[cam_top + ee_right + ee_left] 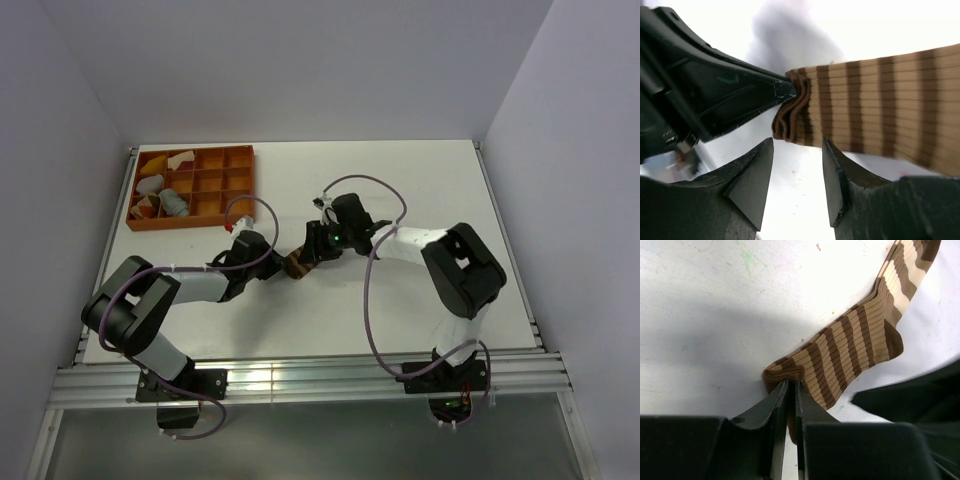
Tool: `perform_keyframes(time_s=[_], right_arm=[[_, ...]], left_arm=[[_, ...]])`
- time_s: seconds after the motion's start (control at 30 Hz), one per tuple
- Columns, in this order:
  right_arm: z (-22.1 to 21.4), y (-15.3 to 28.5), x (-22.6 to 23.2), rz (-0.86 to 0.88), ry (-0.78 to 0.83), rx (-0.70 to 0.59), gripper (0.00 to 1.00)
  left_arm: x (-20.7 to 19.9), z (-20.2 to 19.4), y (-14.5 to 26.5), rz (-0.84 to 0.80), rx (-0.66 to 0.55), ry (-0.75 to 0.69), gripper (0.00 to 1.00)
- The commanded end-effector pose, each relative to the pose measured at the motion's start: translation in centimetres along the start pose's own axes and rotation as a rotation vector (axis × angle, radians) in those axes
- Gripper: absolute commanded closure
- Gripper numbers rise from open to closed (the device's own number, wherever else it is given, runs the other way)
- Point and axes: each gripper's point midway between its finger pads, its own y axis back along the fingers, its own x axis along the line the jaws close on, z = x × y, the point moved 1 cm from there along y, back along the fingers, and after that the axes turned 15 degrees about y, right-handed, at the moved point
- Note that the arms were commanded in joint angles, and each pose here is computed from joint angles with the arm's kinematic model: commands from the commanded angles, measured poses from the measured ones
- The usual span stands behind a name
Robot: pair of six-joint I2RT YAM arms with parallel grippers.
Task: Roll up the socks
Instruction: Roll the sock at the center of the board.
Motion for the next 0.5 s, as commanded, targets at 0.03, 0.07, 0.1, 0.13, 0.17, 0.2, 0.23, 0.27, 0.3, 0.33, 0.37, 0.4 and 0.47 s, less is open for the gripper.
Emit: perform_keyframes(time_s=[0.03,0.07,0.1,0.13,0.17,0.2,0.23,0.27,0.3,0.33,0.37,0.4,0.47], right_arm=[[2.3,1.8,0.1,-0.139,0.223,-0.143,0.48],[1.5,1.7,-0.1,-0.16,0.24,-0.145,0.48],[2.4,1.9,0.3,-0.164,0.275,-0.194,0.48],[2.3,1.6,0.7,-0.181,0.305,-0.212,0.47],[1.7,1.6,0.8,-0.184,0.32,-0.217,0.47],[2.1,1.4,1.2,-0.182,0.343,-0.254,0.46],[1.5,1.2,1.0,-0.213,0.363,-0.258,0.46],[1.3,1.0,1.2,-0.218,0.384,-0.269,0.46],[1.6,0.8,1.6,-0.218,0.41,-0.297,0.45],[1.2,0.6,1.6,-0.223,0.43,-0.293,0.45],[0.9,0.3,2.2,-0.223,0.45,-0.297,0.44],[1.4,0.3,2.6,-0.221,0.466,-0.33,0.43],[1.0,0.2,3.0,-0.223,0.485,-0.343,0.42]], left_arm=[[1.9,0.0,0.0,0.101,-0.013,-0.044,0.84],[1.5,-0.1,0.0,0.096,-0.012,-0.047,0.84],[1.5,0.0,0.0,0.099,-0.013,-0.048,0.84],[1.5,-0.1,0.0,0.101,-0.01,-0.054,0.83],[1.3,-0.1,0.0,0.1,-0.011,-0.058,0.84],[1.3,-0.1,0.0,0.1,-0.011,-0.06,0.84],[1.1,-0.1,0.0,0.099,-0.01,-0.062,0.84],[1.1,-0.1,0.0,0.1,-0.007,-0.067,0.84],[1.1,-0.1,0.0,0.102,-0.007,-0.068,0.84],[0.8,-0.1,0.0,0.097,-0.008,-0.069,0.84],[0.8,-0.2,0.0,0.099,-0.005,-0.073,0.84],[0.9,-0.2,0.1,0.1,-0.003,-0.075,0.84],[0.8,-0.2,0.2,0.102,-0.003,-0.075,0.84]])
